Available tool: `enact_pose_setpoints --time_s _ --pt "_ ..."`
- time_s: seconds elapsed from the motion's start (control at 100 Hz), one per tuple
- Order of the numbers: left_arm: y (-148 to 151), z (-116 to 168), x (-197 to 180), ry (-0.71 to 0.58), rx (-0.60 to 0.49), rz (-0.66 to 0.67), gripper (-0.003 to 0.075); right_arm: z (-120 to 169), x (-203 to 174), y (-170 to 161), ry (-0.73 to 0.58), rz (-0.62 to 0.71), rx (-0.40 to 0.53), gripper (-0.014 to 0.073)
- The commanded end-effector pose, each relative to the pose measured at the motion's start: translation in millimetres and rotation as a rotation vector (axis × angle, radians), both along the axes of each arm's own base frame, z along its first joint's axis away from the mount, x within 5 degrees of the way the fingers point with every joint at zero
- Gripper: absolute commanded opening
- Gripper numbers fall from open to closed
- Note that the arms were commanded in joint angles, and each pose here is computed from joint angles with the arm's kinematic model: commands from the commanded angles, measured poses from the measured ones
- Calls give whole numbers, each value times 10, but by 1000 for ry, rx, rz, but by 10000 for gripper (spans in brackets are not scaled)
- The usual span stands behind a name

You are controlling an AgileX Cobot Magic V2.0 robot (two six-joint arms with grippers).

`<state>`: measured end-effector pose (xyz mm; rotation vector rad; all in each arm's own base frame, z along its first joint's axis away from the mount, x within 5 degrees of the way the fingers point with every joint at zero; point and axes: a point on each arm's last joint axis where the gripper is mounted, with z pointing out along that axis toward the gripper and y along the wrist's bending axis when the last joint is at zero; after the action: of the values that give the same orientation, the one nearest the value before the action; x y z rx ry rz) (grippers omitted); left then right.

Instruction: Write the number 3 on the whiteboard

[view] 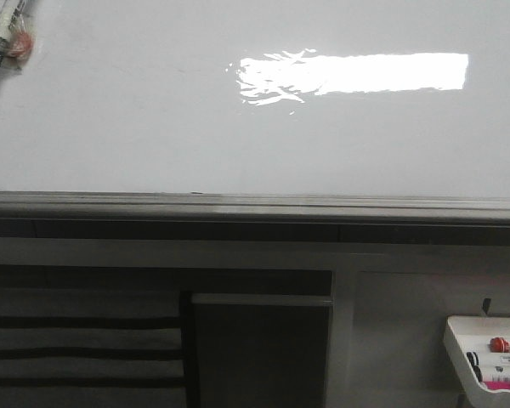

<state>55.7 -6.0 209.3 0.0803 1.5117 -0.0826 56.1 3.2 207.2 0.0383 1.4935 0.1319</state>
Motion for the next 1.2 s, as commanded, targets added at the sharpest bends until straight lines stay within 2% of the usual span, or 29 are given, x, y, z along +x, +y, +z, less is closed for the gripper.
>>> enact_pose_setpoints --time_s 0.0,0.55,0.6,0.7,1.04,1.19 --pt "6 74 -32 -98 -22 -1 -19 7 -14 -5 -78 -9 -8 -79" --pt "6 74 -32 -98 -22 -1 -19 7 -14 -5 -78 -10 -12 -79" --pt "6 76 -32 -100 -23 -1 -19 32 -19 -4 -108 -12 -44 -79" --pt "8 89 -34 -114 -24 0 -19 76 -28 -3 -158 -13 -43 -79" --pt "8 92 -34 -118 -25 1 -19 90 -31 -3 -173 -13 -42 -79" --pt "21 148 -45 -155 -111 1 -19 121 -37 -6 -181 -13 -24 -79"
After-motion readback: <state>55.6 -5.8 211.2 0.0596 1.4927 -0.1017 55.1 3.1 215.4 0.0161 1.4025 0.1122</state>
